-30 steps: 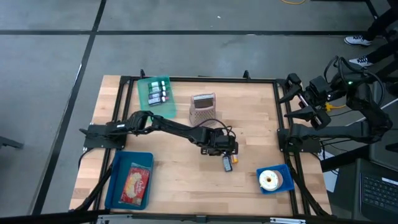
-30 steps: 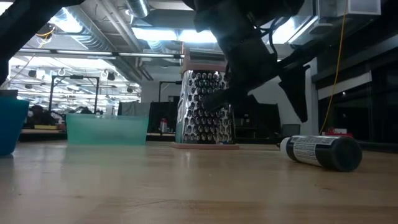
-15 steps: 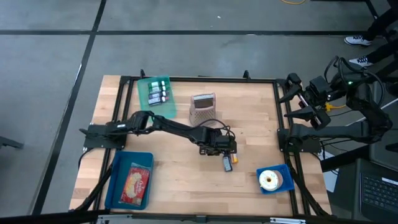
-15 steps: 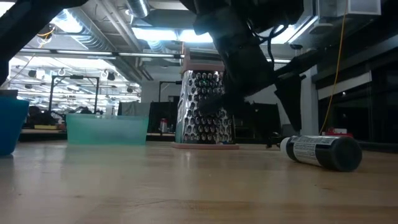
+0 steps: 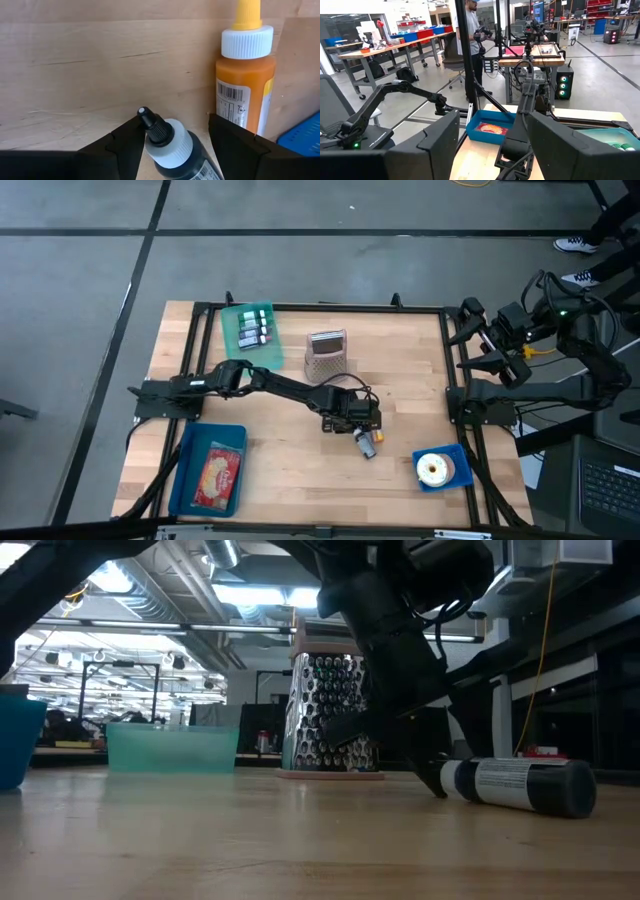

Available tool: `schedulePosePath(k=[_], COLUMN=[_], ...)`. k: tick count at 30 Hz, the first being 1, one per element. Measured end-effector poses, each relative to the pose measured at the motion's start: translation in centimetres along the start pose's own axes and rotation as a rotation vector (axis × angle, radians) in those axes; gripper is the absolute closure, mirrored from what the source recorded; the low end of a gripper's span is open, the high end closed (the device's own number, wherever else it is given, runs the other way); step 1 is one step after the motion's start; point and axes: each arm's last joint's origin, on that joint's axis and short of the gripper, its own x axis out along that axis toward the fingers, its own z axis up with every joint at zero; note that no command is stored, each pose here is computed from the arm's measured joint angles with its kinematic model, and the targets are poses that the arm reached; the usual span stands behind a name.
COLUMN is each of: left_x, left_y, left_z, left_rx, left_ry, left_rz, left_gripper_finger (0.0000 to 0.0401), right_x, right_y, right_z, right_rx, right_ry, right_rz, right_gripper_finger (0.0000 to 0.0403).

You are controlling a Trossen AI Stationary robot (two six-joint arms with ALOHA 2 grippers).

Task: Pick & Place Food Item
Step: Put the black food coloring into the green bin

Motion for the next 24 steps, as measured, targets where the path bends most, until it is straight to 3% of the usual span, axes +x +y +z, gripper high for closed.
schedulePosePath(k=[24], left_x=[0.4], left_y=[-0.2], left_z=[-1.6], left_rx=[-0.096], left_ry=[0.056], left_rz=[-0.046], left_gripper_finger=[0.0214], right_x=[0.0], right_y=[0.0], right_z=[0.0], right_rx=[-0.016], right_ry=[0.0], right_rz=[0.0], right_gripper_finger=[0.0171])
